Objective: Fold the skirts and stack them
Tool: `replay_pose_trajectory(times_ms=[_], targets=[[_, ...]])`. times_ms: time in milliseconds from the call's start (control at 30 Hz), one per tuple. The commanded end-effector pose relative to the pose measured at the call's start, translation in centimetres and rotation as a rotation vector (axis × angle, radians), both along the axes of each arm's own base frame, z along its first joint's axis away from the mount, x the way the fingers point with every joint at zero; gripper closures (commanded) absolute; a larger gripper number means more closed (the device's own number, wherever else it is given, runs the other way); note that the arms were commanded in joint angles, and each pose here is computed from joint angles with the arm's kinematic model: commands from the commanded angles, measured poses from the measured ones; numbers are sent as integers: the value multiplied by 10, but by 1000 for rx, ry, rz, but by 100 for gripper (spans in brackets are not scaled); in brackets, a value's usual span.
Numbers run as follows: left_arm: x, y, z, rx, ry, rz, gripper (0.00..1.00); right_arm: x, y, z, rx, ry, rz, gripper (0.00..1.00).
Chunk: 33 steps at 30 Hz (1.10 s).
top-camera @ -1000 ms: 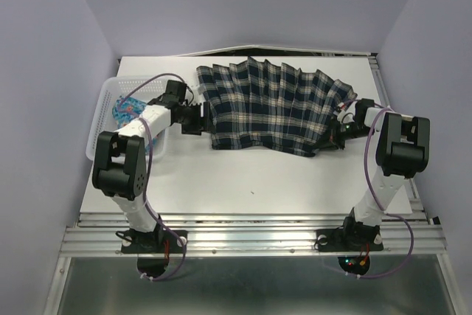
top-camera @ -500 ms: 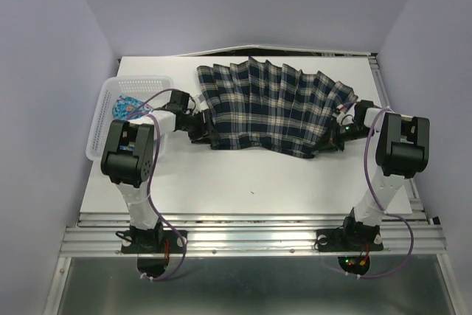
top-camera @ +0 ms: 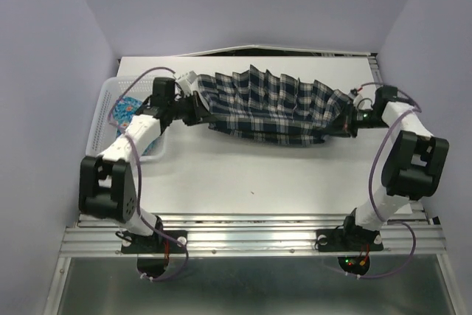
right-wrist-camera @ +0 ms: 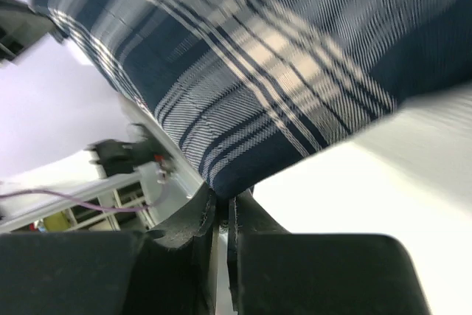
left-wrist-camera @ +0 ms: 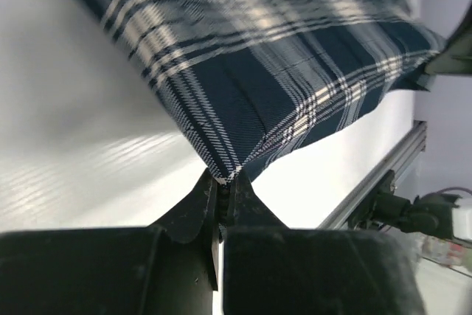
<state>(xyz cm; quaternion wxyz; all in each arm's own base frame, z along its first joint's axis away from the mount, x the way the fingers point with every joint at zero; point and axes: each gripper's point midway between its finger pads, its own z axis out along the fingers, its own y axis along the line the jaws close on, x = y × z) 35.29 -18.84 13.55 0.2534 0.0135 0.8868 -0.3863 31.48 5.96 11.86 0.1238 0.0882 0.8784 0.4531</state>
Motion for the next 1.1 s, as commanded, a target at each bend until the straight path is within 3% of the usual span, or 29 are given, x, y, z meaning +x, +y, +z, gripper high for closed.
replay_pose_trajectory(times_ms=[0, 67, 100, 133, 233, 267, 333, 367, 400, 433, 467, 500, 533, 567, 700, 800, 867, 967, 1067], targets=[[-7, 14, 132, -27, -396, 20, 100, 14, -1, 131, 109, -299, -29, 99], [-18, 12, 159, -67, -455, 18, 100, 21, 2, 164, 151, -368, -65, 99], [-19, 11, 165, -91, -452, 24, 100, 26, 3, 174, 208, -297, -134, 99], [-17, 10, 170, -107, -451, 34, 100, 39, 0, 181, 207, -382, -152, 99], [8, 4, 177, -140, -445, 55, 100, 77, -12, 186, 248, -373, -275, 99], [30, 0, 164, -143, -410, 68, 100, 99, -17, 191, 226, -449, -302, 99], [59, -8, 184, -175, -433, 55, 100, 128, -15, 206, 264, -467, -312, 99], [87, -13, 157, -159, -359, 56, 100, 153, -23, 194, 264, -471, -329, 99], [103, -17, 157, -170, -355, 46, 100, 167, -22, 196, 265, -481, -346, 99], [125, -20, 202, -185, -456, 42, 100, 178, -25, 199, 260, -507, -348, 99], [153, -24, 219, -193, -497, 40, 100, 198, -29, 207, 248, -547, -361, 99], [164, -27, 190, -192, -431, 32, 100, 207, -32, 213, 241, -569, -374, 99], [177, -27, 239, -210, -546, 45, 100, 216, -36, 219, 235, -591, -388, 99], [188, -30, 253, -233, -622, 41, 100, 222, -39, 244, 225, -664, -390, 99], [173, -29, 351, -274, -906, 6, 100, 224, -40, 302, 230, -819, -377, 99], [148, -19, 385, -247, -1037, -4, 100, 198, -33, 370, 212, -1020, -334, 99], [127, -13, 401, -227, -1093, -12, 100, 189, -35, 390, 215, -1060, -327, 99], [122, -9, 383, -178, -1086, -25, 100, 189, -33, 386, 227, -1039, -306, 99], [122, -13, 326, -143, -942, -68, 100, 196, -33, 319, 194, -899, -275, 99]])
